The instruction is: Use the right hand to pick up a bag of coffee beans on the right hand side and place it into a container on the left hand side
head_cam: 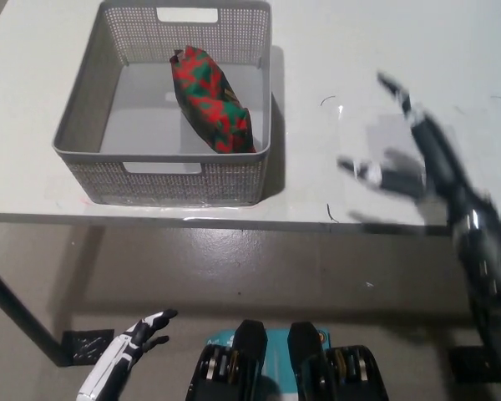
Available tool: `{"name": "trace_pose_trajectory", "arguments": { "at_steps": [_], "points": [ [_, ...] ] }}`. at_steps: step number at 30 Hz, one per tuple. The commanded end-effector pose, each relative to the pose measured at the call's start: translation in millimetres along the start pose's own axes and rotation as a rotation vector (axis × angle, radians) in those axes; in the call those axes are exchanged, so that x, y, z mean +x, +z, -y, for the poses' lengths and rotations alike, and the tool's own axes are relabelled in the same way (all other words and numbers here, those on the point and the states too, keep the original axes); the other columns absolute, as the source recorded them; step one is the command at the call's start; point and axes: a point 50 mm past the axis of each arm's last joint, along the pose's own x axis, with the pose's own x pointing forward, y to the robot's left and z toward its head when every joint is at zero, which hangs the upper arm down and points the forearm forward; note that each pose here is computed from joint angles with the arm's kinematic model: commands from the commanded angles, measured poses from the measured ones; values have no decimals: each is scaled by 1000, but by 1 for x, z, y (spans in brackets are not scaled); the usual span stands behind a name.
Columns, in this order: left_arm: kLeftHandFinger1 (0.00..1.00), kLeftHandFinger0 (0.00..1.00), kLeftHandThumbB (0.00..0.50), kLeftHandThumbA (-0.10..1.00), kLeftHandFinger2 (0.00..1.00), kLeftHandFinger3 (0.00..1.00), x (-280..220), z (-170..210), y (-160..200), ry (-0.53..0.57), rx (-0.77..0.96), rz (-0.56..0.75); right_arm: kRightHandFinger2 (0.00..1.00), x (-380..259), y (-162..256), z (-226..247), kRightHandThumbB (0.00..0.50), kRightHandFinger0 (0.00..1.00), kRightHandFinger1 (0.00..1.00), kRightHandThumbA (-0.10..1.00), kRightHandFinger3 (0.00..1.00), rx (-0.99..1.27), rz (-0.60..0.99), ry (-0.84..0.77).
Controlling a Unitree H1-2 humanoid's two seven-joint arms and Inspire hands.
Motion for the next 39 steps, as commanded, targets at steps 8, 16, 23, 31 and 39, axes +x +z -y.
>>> {"name": "trace_pose_trajectory", "arguments": {
  "at_steps": [8, 16, 23, 31, 39],
  "points": [
    [1000, 1000, 246, 1000, 1000, 1000, 6, -16, 13, 51, -4, 92, 1000, -140, 38, -40, 418, 1000, 1000, 1000, 1000, 444, 264, -157],
    [1000, 1000, 223, 1000, 1000, 1000, 1, -15, 12, 67, 3, 92, 1000, -188, -3, -67, 351, 1000, 1000, 1000, 1000, 465, 93, -166],
    [1000, 1000, 235, 1000, 1000, 1000, 3, -17, 14, 71, 1, 104, 1000, -187, -45, -75, 340, 1000, 1000, 1000, 1000, 482, -51, -208],
    [1000, 1000, 253, 1000, 1000, 1000, 7, -18, 16, 83, 0, 107, 1000, -174, -53, -72, 328, 1000, 1000, 1000, 1000, 478, -51, -211],
    [1000, 1000, 249, 1000, 1000, 1000, 16, -21, 19, 76, 8, 122, 1000, -168, -59, -71, 313, 1000, 1000, 1000, 1000, 489, -58, -208]
  ]
}}
